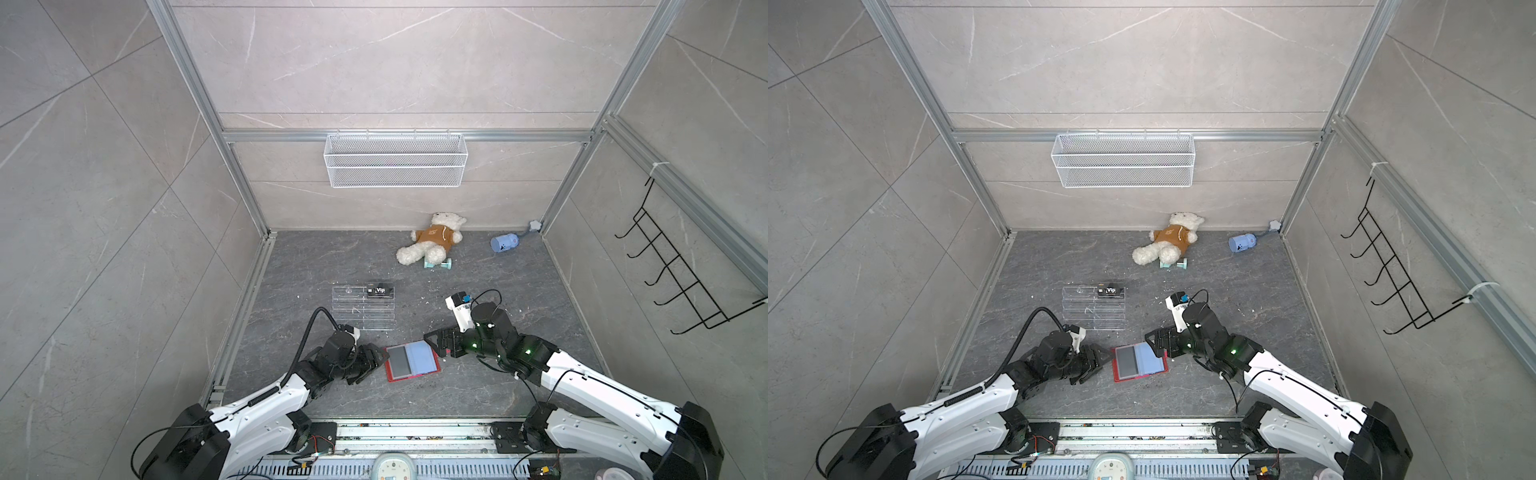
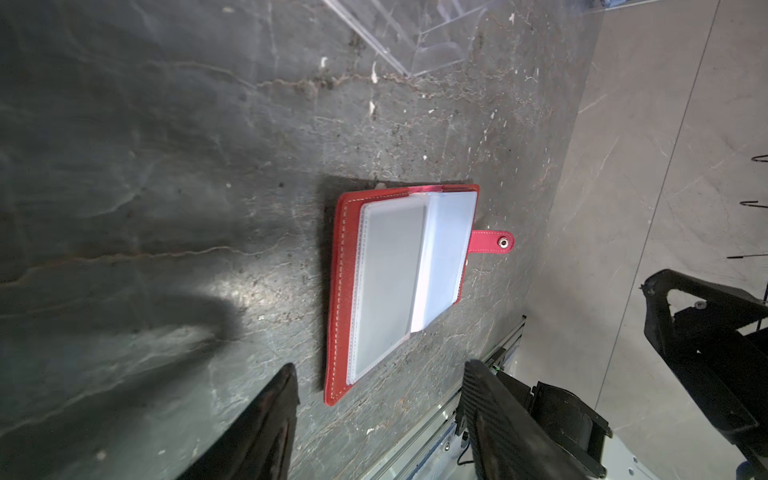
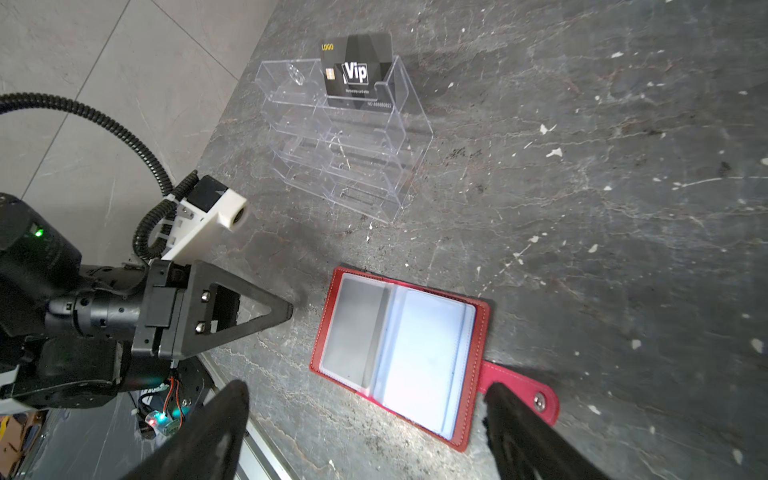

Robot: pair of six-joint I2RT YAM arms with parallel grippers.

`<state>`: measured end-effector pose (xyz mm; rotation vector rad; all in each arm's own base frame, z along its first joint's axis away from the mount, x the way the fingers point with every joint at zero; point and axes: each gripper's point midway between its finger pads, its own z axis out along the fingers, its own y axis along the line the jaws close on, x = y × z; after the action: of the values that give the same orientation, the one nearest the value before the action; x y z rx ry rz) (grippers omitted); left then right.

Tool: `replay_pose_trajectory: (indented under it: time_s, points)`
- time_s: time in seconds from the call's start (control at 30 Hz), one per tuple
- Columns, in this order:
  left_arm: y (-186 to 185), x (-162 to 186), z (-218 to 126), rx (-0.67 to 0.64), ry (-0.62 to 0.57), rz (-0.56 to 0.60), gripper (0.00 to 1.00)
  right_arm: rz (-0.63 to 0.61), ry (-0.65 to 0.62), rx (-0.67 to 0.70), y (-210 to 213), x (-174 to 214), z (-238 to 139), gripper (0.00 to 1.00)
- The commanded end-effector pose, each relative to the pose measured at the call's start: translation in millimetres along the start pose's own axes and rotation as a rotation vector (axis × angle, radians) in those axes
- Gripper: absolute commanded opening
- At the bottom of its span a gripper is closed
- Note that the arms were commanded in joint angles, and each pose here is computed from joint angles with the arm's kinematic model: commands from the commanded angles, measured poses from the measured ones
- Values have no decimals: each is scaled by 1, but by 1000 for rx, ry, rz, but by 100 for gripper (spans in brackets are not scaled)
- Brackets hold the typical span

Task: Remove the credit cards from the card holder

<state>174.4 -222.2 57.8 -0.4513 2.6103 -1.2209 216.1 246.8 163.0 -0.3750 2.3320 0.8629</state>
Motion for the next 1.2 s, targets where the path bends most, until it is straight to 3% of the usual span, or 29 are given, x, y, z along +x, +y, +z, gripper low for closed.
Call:
replay_pose_trajectory:
  time_s: [0.0, 0.13, 0.53, 1.17]
  points:
    - [-17, -1, 4, 82, 6, -31, 63, 41, 16, -46, 4, 5, 8, 88]
    - [-8, 0, 7, 61, 3, -49, 63, 75, 36, -75, 6, 11, 17, 83]
    - [-4, 2, 22, 72, 31, -51, 46, 175, 128, -108, 0, 36, 55, 64]
    - [0, 5, 36, 79, 46, -44, 25, 225, 183, -75, -18, 61, 78, 46]
